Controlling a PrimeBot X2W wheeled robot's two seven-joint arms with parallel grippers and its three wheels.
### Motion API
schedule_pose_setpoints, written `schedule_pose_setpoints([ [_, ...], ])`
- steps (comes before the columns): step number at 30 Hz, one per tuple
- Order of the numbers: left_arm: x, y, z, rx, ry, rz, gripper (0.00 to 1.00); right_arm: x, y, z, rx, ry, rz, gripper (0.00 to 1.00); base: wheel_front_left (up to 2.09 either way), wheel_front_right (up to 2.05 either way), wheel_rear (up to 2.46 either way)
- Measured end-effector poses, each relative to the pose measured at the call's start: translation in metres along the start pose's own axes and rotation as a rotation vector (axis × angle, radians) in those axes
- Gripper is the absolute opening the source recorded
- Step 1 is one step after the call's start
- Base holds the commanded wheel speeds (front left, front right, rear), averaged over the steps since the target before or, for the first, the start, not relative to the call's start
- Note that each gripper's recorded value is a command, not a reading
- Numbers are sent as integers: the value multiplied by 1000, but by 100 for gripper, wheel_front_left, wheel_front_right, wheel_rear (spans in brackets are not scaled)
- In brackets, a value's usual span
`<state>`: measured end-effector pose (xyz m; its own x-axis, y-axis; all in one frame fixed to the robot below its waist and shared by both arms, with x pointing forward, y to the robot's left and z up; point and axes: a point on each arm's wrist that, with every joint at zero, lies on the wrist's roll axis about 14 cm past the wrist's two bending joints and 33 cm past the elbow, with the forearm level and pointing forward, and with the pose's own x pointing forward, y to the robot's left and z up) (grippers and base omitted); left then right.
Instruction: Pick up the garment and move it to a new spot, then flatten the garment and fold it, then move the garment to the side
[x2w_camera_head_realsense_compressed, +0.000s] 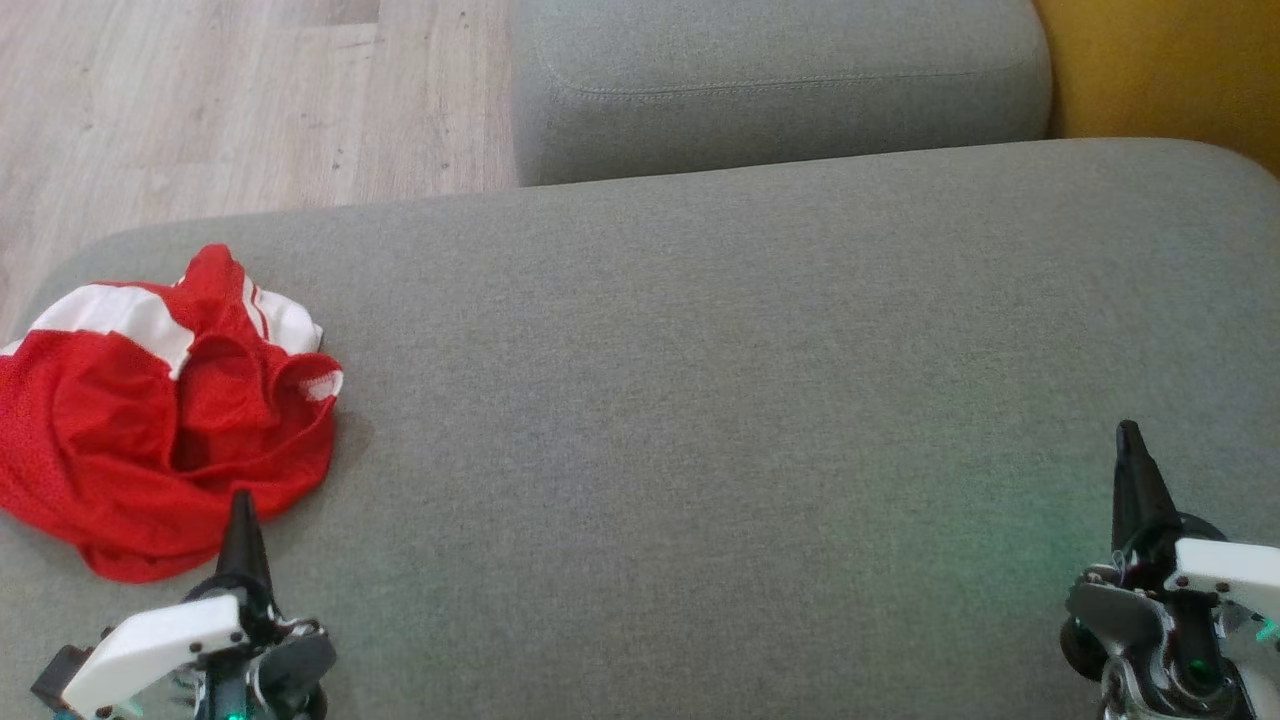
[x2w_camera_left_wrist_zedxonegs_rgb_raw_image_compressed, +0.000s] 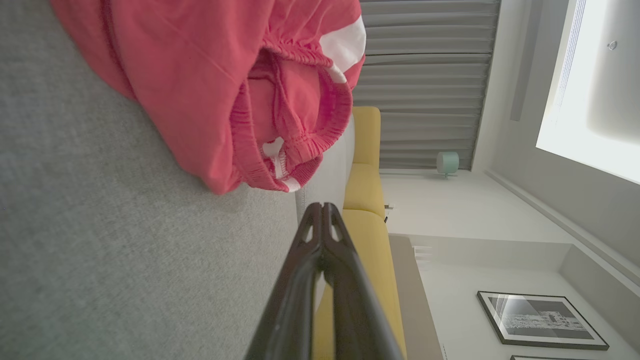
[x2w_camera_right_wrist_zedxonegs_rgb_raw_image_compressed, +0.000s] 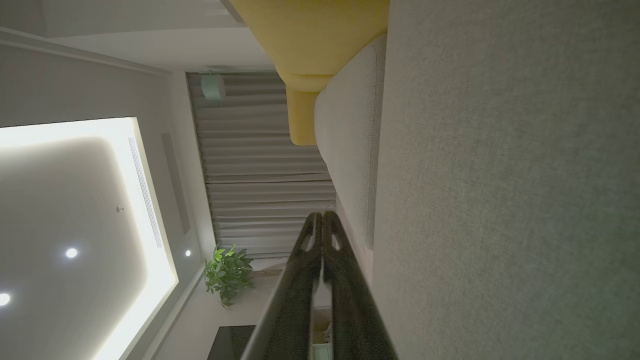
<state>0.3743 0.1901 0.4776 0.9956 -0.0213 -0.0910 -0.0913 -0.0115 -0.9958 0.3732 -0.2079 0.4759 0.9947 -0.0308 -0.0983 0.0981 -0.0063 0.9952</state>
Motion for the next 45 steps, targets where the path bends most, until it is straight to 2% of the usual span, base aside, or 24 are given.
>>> schedule_pose_setpoints([
  [37,0,0,0,0,0,0,0,0,0,0,0,0,0,0,0,0,0],
  [38,0,1,0,-1,0,5,100,0,-1,0,1,0,-4,100,0,0,0],
  [45,-28,61,-2,-16,-3,185,100,-30,-64,1,15,-7,-191,100,0,0,0],
])
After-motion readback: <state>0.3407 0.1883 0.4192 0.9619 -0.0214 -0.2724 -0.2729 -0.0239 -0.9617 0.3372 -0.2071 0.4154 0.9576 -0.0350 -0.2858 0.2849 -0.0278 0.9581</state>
